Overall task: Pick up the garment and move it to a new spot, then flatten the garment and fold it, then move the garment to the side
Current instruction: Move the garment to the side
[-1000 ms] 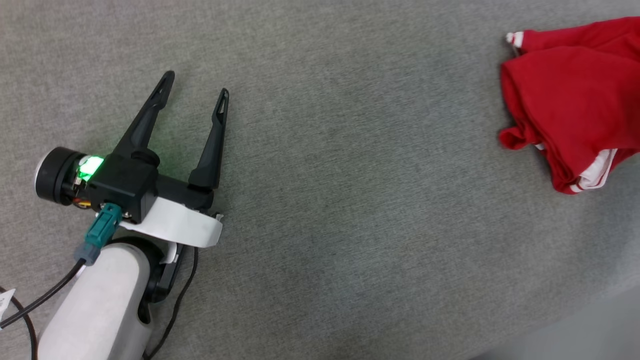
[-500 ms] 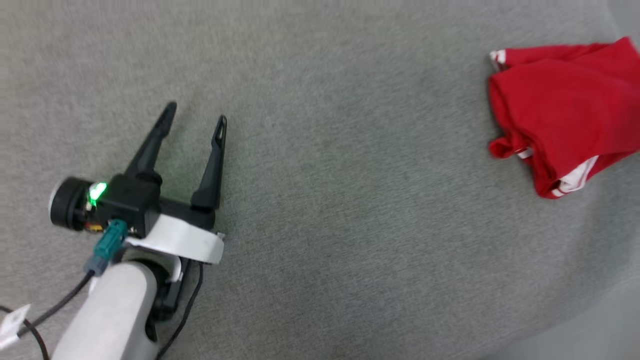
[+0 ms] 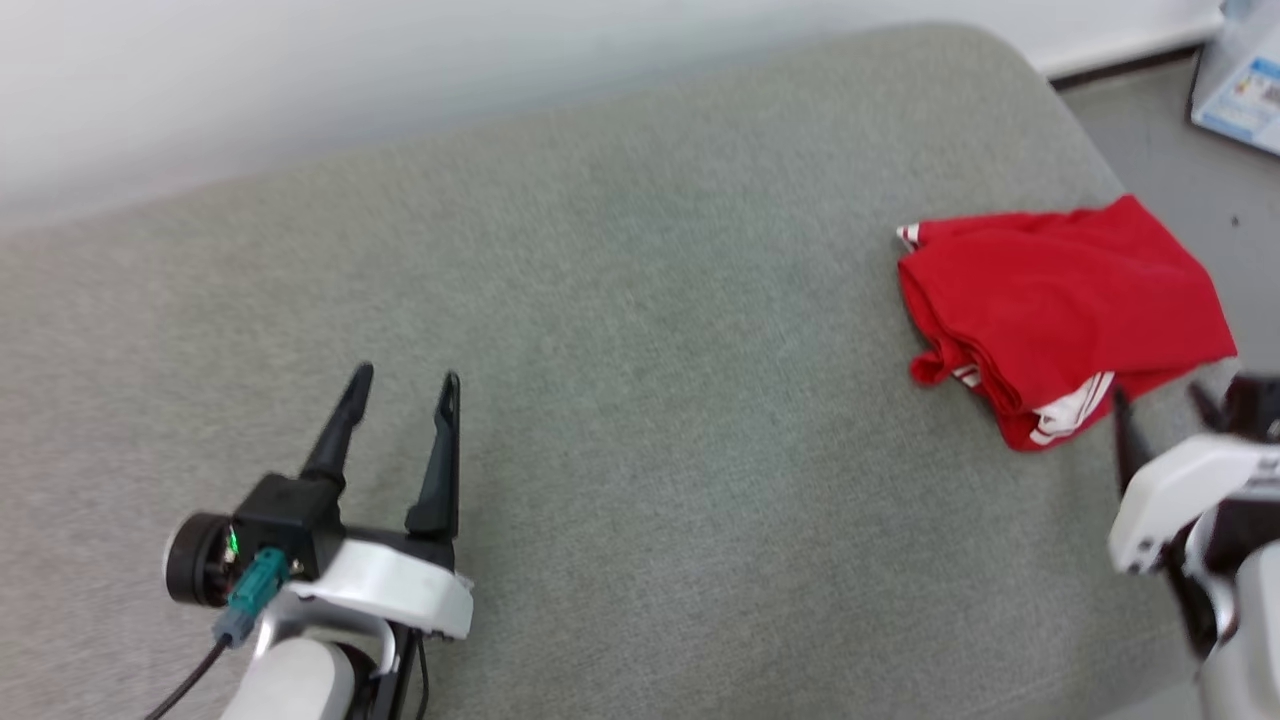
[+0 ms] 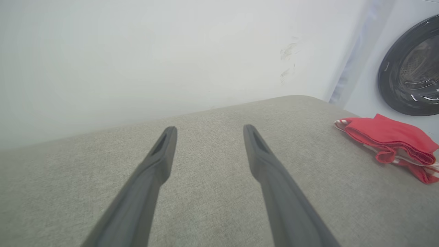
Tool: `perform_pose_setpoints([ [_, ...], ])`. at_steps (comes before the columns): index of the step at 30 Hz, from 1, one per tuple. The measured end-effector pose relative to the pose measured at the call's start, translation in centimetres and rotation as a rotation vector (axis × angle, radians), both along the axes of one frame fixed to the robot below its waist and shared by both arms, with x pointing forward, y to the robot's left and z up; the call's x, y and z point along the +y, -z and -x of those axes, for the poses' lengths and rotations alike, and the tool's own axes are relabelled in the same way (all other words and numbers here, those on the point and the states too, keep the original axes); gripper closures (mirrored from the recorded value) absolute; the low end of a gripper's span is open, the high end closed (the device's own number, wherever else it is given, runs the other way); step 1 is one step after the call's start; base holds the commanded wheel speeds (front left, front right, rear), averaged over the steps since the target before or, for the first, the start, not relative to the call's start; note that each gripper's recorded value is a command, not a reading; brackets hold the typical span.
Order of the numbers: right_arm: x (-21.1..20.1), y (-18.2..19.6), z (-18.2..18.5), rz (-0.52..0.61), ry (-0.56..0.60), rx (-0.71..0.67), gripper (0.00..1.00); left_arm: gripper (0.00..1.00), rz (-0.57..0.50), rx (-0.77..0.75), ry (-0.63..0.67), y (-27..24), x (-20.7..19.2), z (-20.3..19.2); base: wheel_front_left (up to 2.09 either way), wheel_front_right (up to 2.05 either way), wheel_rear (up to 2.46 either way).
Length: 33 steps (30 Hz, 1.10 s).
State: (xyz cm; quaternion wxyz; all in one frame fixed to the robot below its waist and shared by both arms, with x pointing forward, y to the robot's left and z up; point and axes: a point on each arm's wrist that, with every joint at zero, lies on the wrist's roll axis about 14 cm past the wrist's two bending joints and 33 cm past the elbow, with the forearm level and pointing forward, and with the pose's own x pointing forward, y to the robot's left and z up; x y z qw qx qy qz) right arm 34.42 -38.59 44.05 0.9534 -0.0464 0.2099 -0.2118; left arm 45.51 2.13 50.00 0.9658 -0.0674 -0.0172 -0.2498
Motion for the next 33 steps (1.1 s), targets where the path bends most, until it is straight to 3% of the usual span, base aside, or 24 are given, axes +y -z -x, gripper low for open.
perform_pose_setpoints([
  [4, 3.4, -0.5, 0.6, -0.056, -0.053, -0.075, 0.0, 0.0, 0.009, -0.007, -0.054, -1.0, 1.5, 1.3, 0.0, 0.0, 0.0],
  [10, 10.0, -2.5, -1.3, -0.14, -0.199, -0.2, 0.0, 0.0, 0.022, 0.02, -0.194, -0.8, 5.5, 3.1, 0.0, 0.0, 0.0],
  [18, 16.4, -7.1, -3.3, -0.149, -0.38, -0.373, 0.0, 0.0, -0.017, -0.005, -0.363, -1.4, 11.1, 5.2, 0.0, 0.0, 0.0],
  [20, 18.0, -8.6, -3.0, -0.144, -0.428, -0.42, 0.0, 0.0, -0.051, -0.014, -0.439, -1.5, 14.1, 6.6, 0.0, 0.0, 0.0],
  [33, 19.2, -9.4, 0.4, -0.154, -0.45, -0.437, 0.0, 0.0, -0.075, -0.014, -0.463, -1.4, 15.3, 9.9, 0.0, 0.0, 0.0],
])
